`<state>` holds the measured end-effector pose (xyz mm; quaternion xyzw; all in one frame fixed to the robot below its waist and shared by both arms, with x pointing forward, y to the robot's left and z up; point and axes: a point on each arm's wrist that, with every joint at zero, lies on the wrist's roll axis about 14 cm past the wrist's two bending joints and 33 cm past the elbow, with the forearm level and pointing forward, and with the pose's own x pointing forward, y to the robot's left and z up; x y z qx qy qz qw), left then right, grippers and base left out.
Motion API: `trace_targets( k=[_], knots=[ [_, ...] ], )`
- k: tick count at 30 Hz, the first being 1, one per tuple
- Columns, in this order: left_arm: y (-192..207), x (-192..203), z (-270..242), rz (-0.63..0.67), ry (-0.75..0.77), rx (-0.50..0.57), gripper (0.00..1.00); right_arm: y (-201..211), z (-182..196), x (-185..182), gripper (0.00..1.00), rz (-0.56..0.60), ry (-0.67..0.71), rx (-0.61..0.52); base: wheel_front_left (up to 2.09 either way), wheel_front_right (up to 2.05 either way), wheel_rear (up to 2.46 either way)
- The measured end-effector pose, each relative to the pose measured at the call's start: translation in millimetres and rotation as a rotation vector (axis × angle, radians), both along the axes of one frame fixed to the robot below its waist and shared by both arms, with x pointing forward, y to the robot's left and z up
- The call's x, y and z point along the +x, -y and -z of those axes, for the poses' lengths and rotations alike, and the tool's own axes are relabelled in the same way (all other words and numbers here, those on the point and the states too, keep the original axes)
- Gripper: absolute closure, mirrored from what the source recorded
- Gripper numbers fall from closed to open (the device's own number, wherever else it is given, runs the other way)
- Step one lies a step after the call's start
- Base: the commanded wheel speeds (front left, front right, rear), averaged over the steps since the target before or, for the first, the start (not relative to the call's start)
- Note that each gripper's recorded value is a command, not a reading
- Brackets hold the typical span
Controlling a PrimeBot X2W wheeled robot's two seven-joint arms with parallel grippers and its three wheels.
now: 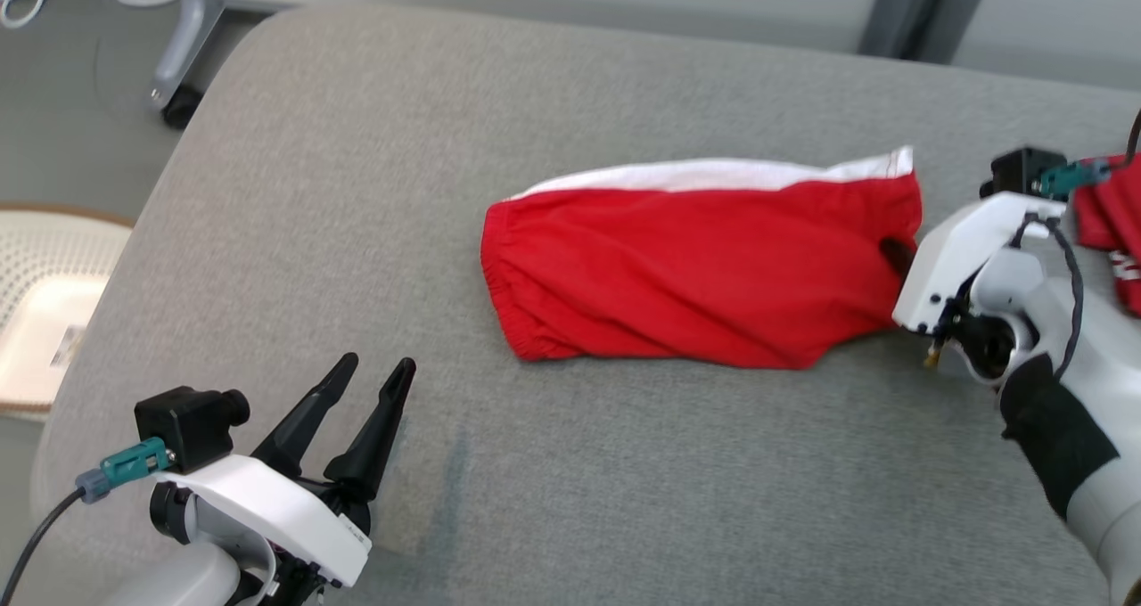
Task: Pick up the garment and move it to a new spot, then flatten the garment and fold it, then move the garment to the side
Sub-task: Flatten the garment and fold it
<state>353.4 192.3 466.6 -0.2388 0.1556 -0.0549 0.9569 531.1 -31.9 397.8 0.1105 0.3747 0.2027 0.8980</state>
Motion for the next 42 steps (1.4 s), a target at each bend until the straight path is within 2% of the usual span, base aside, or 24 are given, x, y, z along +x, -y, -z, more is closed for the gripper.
trace_targets(
  k=[14,20,27,31,35,40,41,42],
  knots=[
    [40,-9,-23,0.098,0.079,0.003,0.00,67,-16,-67,1.00,0.195,0.064,0.116,0.00,0.00,0.00],
    [49,-14,-33,0.116,0.107,0.005,0.00,107,-10,-91,1.00,0.292,0.098,0.116,0.00,0.00,0.00],
    [58,-17,-39,0.135,0.124,-0.002,0.00,125,-26,-96,1.00,0.323,0.186,0.122,0.00,0.00,0.00],
    [58,-17,-38,0.136,0.126,0.010,0.00,107,-54,-84,1.00,0.275,0.276,0.153,0.00,0.00,0.00],
    [58,-19,-37,0.130,0.122,0.004,0.00,58,-89,-71,1.00,0.174,0.358,0.232,0.00,0.00,0.00],
    [52,-22,-33,0.105,0.110,0.002,0.00,-15,-107,-77,1.00,0.021,0.352,0.321,0.00,0.00,0.00],
    [52,-22,-33,0.105,0.110,0.002,0.00,-15,-107,-77,1.00,0.021,0.352,0.321,0.00,0.00,0.00],
    [48,-24,-30,0.091,0.104,0.001,0.00,-41,-106,-83,1.00,-0.029,0.320,0.345,0.00,0.00,0.00]
  ],
)
